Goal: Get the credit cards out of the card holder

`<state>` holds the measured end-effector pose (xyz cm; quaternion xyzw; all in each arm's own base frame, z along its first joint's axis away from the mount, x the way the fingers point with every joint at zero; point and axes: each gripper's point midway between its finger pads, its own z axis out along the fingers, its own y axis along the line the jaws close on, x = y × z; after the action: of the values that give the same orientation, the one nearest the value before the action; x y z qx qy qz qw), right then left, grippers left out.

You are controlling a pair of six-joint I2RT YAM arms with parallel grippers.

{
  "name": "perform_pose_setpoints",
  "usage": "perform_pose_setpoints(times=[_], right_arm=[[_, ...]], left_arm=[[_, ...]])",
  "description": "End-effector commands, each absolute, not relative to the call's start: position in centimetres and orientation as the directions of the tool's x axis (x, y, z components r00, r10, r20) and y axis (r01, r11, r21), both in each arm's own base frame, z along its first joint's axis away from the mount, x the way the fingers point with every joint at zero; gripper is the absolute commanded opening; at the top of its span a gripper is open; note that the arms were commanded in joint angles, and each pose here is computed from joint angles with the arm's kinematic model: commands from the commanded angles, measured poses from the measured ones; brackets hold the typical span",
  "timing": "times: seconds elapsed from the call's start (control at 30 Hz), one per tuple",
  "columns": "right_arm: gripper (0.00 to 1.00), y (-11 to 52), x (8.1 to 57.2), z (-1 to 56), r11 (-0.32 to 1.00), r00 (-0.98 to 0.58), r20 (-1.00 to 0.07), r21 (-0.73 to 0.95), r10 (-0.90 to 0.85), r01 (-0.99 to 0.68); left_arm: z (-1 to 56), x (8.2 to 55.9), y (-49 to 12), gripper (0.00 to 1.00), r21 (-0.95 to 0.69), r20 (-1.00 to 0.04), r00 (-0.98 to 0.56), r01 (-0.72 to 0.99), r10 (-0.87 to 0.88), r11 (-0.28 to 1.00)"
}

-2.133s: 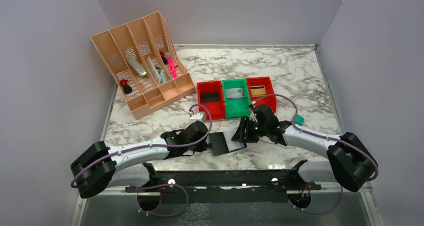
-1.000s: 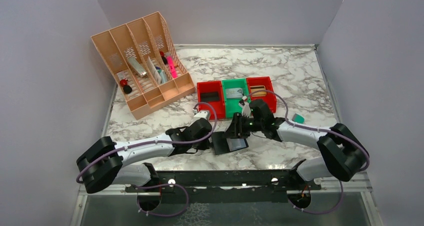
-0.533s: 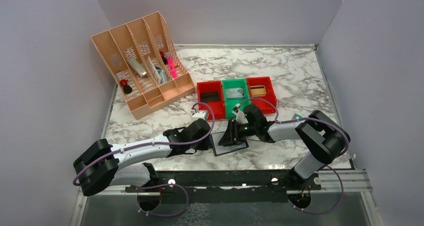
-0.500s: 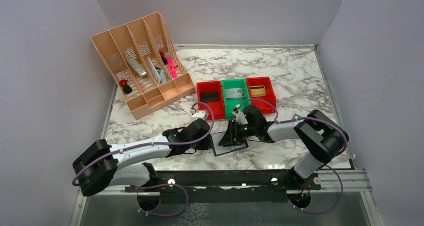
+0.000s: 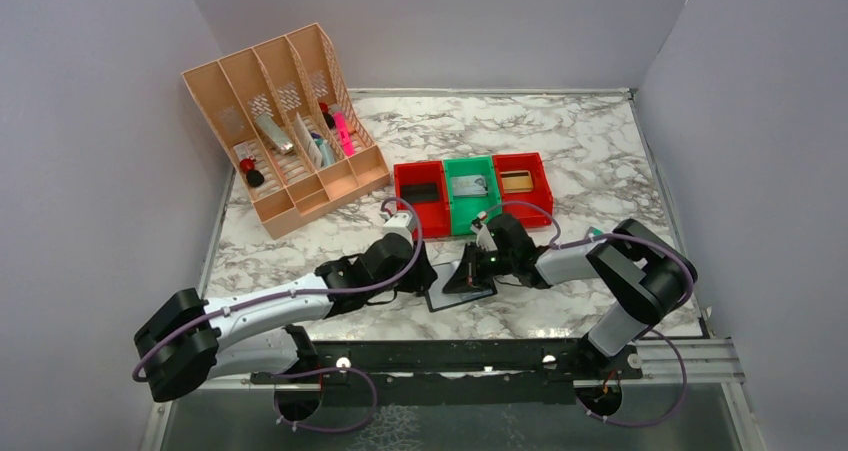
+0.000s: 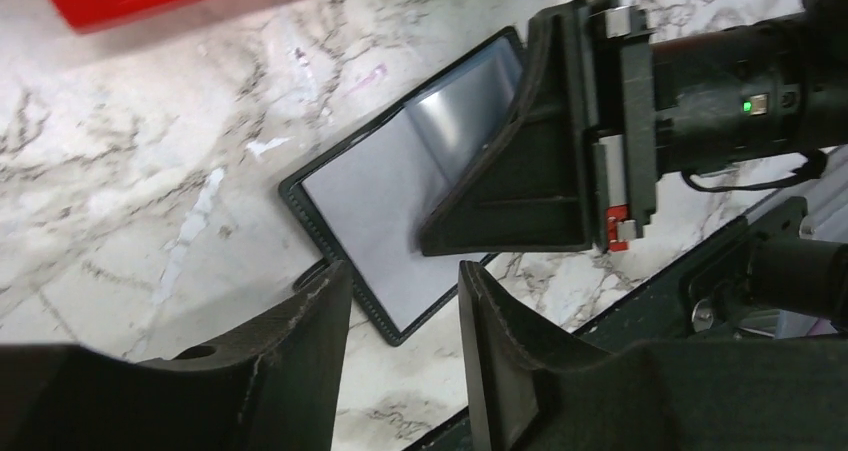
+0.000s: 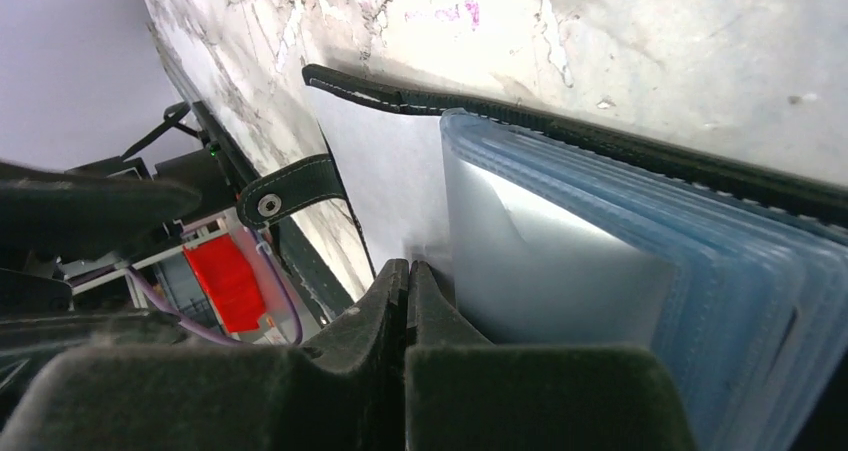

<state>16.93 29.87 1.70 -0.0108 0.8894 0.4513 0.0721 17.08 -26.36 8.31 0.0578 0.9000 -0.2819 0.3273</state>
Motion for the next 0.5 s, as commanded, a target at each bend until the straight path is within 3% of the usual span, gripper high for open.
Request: perform_pose_setpoints(times=[0.0,0.13,0.3,0.47], right_arm=[[0.02,28.7,17.1,0.3,0.663,-0.988,-0.134,0.748,0.082,-0.047],[0.01,28.5,17.0,0.3,0.664,-0.986,-0.137,0.746,0.097,-0.038],[0.01,28.5,17.0,1.1,0.649,-0.982,-0.160,0.758,0.095,-0.061],[0.06,28.3,17.8,3.8,0.671,-0.971,-0.228,0.731,0.069,-0.123]], left_arm=[[10.3,17.7,-29.3,0.43,-0.530,-0.651,-0.755,0.377,-0.079,0.760],[9.3,17.7,-30.4,0.29,-0.526,-0.622,-0.782,0.376,-0.044,0.763],[5.4,17.1,-30.4,0.23,-0.480,-0.540,-0.841,0.332,0.025,0.812],[1.4,17.2,-27.5,0.16,-0.320,-0.492,-0.867,0.272,0.086,0.907]])
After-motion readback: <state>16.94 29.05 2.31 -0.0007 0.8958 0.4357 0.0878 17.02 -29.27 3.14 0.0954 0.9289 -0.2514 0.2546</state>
